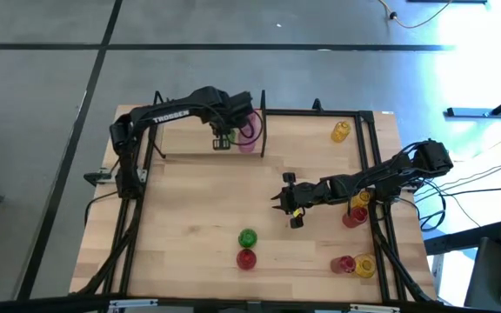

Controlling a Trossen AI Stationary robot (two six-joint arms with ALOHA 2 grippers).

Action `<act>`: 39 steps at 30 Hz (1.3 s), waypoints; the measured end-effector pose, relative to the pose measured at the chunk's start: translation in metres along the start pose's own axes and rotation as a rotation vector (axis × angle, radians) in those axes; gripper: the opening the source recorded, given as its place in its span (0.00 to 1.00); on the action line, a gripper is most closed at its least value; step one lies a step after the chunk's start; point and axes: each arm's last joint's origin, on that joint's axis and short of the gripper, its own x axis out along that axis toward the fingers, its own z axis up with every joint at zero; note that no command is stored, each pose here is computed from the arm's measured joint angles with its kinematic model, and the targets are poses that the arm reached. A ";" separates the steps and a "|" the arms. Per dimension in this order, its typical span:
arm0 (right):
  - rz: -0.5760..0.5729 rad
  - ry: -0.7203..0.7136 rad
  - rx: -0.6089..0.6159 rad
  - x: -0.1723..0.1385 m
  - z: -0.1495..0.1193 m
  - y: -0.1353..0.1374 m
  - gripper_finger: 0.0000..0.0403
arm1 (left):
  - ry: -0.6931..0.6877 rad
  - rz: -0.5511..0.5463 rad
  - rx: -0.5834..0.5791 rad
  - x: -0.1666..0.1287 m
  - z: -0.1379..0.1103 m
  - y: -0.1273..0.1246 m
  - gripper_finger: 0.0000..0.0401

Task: Sort vases onto shelf
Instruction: Put the left green vase on the shelf aligned with the other green vase

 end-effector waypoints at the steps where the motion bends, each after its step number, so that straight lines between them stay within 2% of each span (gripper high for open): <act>1: 0.000 0.000 0.000 0.000 0.000 0.000 0.27 | 0.003 0.001 -0.001 0.002 0.000 0.001 0.06; 12: 0.000 0.000 0.000 0.000 0.000 0.000 0.27 | 0.023 0.008 -0.022 0.017 0.002 0.012 0.07; 32: 0.000 -0.001 0.000 0.000 0.000 0.000 0.27 | -0.016 0.031 -0.009 0.019 0.003 0.021 0.07; 39: 0.000 -0.001 0.000 0.000 0.000 0.000 0.27 | -0.024 0.006 -0.008 0.019 0.003 0.021 0.08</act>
